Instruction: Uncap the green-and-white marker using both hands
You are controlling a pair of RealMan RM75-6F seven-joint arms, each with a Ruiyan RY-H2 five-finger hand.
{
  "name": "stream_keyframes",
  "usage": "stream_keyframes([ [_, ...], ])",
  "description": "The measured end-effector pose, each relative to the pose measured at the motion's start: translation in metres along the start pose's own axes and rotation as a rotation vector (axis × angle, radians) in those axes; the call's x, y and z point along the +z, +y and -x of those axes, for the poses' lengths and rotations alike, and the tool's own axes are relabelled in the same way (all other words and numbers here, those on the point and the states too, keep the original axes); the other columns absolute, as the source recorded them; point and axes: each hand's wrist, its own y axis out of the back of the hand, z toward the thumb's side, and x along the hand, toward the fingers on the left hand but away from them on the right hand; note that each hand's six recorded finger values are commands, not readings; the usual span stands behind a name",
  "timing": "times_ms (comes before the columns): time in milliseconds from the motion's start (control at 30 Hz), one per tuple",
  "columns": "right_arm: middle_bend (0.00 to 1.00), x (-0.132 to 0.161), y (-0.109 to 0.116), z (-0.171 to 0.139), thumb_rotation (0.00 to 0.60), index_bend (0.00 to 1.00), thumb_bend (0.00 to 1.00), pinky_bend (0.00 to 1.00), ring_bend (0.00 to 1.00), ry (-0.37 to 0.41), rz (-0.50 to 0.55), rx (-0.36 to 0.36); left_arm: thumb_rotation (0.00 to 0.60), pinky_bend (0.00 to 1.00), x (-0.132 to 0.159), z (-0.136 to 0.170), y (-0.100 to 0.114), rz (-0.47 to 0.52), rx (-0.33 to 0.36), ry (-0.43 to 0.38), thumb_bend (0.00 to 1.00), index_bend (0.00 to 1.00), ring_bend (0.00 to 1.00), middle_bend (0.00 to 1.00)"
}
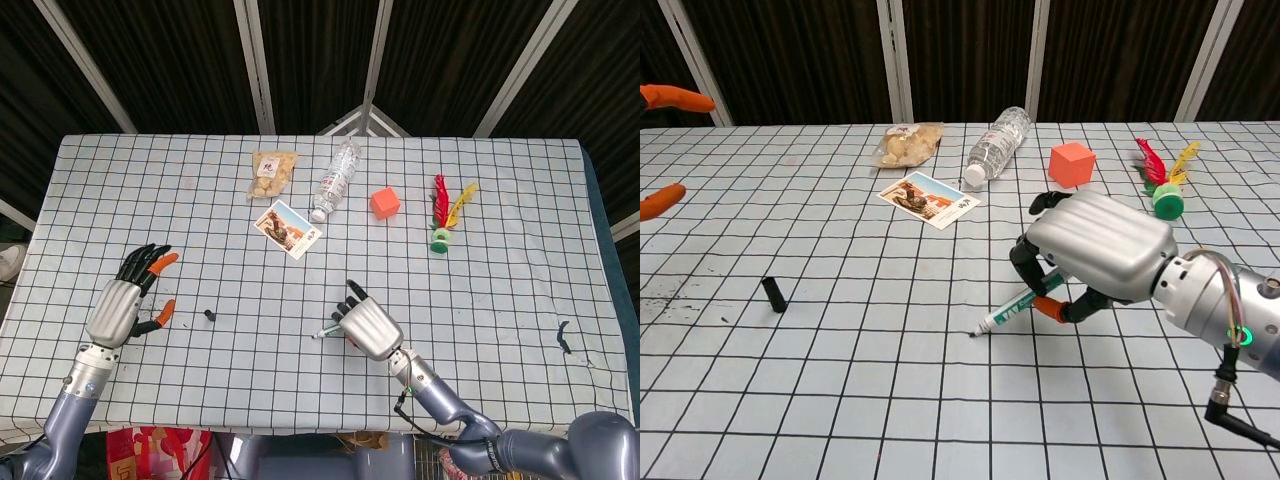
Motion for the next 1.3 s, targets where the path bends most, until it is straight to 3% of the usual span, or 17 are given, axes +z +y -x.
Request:
stream_keyframes([
  [167,0.40,-0.003,0.000,0.000,0.600,0.26,0.26,0.19,0.46,-0.034,0.012,0.003,0.600,0.00,0.003,0.002,0.008,-0.003,0.010,0.001,0.56,0.14,0.00,0.04],
  [333,0.40,-0.005,0.009,-0.003,0.600,0.26,0.26,0.19,0.46,-0.051,0.031,-0.020,0.600,0.00,0.004,0.003,0.018,-0.013,0.025,0.000,0.56,0.14,0.00,0.04],
  [533,0.40,-0.027,0.038,-0.022,0.600,0.28,0.26,0.19,0.46,-0.110,0.022,-0.075,0.600,0.00,-0.007,0.017,0.038,-0.107,0.046,0.029,0.56,0.18,0.00,0.09],
  [667,0.38,-0.060,0.063,-0.056,0.600,0.28,0.26,0.19,0.43,-0.208,0.033,-0.112,0.600,0.00,-0.022,0.035,0.047,-0.220,0.031,0.077,0.56,0.21,0.00,0.11],
  [800,0.35,-0.097,0.068,-0.100,0.600,0.25,0.26,0.19,0.39,-0.324,0.062,-0.088,0.600,0.00,-0.041,0.063,0.053,-0.321,0.012,0.141,0.56,0.21,0.00,0.12],
  [1000,0.31,-0.145,0.048,-0.165,0.600,0.24,0.26,0.19,0.35,-0.502,0.102,-0.016,0.600,0.00,-0.060,0.088,0.059,-0.321,-0.003,0.198,0.56,0.19,0.00,0.12],
  [1300,0.25,-0.204,0.040,-0.252,0.600,0.24,0.26,0.19,0.28,-0.755,0.180,-0.021,0.600,0.00,-0.083,0.109,0.065,-0.311,-0.033,0.273,0.56,0.17,0.00,0.09],
])
